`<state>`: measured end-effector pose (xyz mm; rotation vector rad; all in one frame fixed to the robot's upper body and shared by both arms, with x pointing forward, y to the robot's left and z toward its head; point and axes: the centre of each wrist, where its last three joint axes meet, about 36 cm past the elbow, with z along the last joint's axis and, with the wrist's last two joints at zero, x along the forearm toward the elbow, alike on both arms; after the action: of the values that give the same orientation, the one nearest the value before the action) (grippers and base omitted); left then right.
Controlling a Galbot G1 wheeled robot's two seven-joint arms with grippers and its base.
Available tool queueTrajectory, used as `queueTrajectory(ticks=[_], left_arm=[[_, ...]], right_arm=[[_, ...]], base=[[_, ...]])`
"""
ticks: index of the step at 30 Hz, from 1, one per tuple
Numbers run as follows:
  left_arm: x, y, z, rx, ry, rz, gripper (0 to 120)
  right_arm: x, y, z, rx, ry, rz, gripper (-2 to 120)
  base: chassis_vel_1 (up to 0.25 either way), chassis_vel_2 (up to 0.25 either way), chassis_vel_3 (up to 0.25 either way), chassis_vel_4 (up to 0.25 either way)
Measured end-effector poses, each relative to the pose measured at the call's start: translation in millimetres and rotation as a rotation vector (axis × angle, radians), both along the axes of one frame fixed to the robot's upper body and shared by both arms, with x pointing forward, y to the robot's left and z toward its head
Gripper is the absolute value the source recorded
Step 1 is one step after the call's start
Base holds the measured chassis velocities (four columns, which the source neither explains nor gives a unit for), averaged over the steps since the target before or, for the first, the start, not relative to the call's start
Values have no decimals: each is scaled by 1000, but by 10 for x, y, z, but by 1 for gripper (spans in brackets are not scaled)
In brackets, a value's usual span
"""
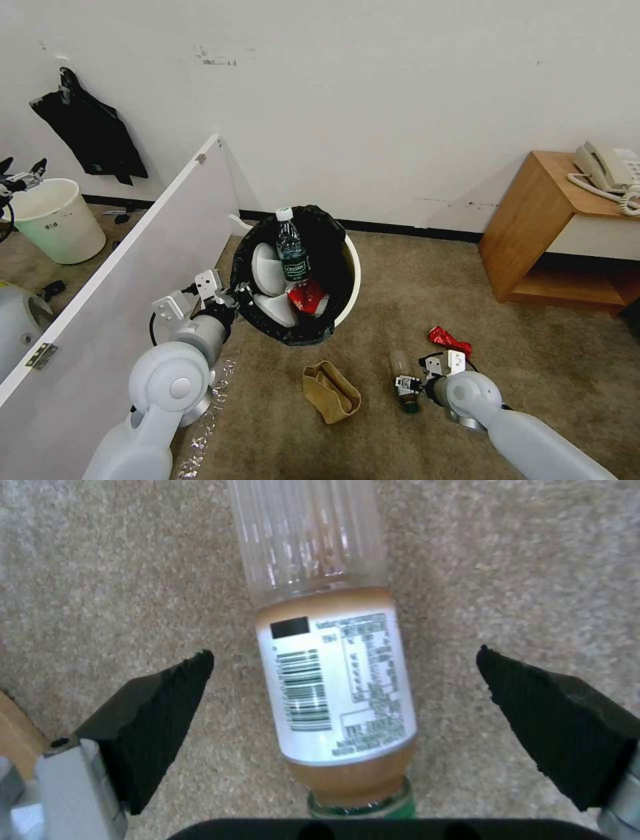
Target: Pick up the trash bin, then pick up the garbage from the floor and place it into the trash bin.
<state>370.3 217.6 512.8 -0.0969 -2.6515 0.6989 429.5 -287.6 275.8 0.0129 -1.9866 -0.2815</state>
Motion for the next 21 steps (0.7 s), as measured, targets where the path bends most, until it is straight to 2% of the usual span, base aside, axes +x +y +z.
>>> queueTrajectory(ticks=[21], left_arm=[[-34, 18, -22, 3, -4, -2, 1]], right_arm=[[130, 85, -137, -22, -8, -5, 100]], base=[[0, 0, 0, 0]])
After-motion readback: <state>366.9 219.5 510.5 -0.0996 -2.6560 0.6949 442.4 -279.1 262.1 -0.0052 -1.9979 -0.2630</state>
